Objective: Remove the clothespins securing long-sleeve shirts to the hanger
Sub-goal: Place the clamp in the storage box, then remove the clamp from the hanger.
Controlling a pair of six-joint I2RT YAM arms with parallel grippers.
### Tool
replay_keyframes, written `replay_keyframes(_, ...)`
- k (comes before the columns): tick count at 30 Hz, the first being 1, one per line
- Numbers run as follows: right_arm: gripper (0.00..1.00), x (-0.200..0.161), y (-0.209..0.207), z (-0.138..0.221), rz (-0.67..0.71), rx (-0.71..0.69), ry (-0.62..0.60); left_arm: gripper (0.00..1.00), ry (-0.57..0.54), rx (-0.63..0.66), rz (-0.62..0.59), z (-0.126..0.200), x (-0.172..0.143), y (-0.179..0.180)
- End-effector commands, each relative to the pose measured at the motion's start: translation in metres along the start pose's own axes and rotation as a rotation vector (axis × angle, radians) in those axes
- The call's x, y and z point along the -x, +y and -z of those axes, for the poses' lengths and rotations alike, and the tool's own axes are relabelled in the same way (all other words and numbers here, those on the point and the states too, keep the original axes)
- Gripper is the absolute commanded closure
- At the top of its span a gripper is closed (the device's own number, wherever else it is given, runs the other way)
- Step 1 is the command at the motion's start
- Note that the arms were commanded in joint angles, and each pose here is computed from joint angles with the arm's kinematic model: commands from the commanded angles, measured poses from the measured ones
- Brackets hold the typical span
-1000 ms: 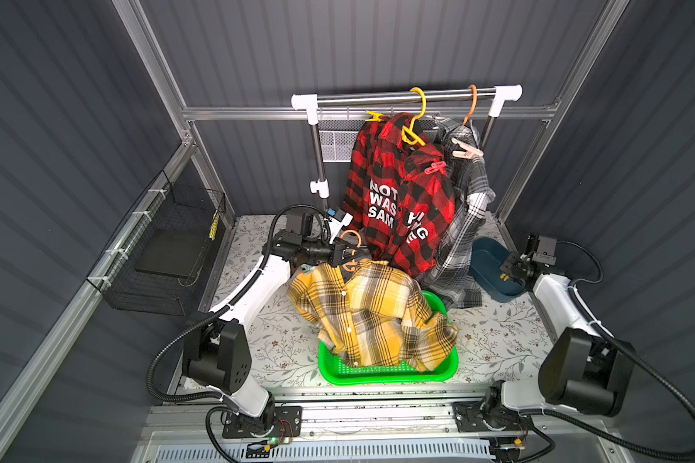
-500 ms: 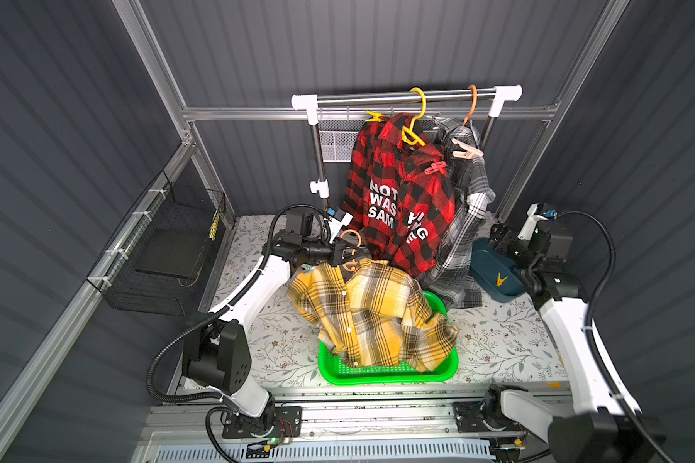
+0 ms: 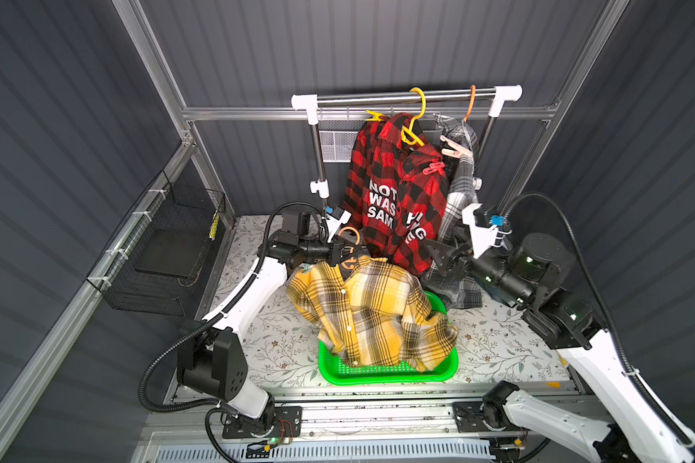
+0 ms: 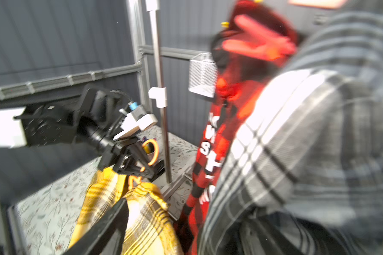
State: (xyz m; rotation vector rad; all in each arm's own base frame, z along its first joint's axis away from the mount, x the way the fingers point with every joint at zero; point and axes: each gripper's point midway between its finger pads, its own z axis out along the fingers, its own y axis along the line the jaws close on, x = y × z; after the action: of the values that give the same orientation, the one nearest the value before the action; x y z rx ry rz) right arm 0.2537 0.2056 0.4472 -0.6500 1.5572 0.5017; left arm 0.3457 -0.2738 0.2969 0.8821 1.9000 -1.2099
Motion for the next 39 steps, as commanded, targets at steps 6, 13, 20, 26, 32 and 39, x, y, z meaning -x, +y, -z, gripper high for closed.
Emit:
replay_keyframes(6, 0.21, -0.042, 0.032, -0.025, 0.085, 0.093, 0.218, 1.0, -0.017, 0.007, -0.038, 0.01, 0.005, -0.007)
replay_keyframes(13, 0.21, -0.103, 0.038, -0.06, 0.088, 0.139, 0.485, 1.0, -0.035, -0.017, -0.081, 0.016, 0.009, -0.02)
replay_keyframes(20, 0.22, -0.121, 0.041, -0.076, 0.052, 0.186, 0.542, 1.0, -0.072, -0.038, -0.148, 0.025, 0.012, -0.036)
replay_keyframes(26, 0.24, -0.136, 0.049, -0.08, 0.017, 0.231, 0.583, 1.0, -0.103, -0.07, -0.195, 0.03, 0.02, -0.049)
replay_keyframes(32, 0.33, -0.142, 0.05, -0.078, -0.003, 0.229, 0.589, 1.0, -0.136, -0.099, -0.229, 0.034, 0.024, -0.059)
replay_keyframes(39, 0.53, -0.146, 0.052, -0.073, -0.018, 0.232, 0.596, 1.0, -0.176, -0.12, -0.263, 0.038, 0.03, -0.067)
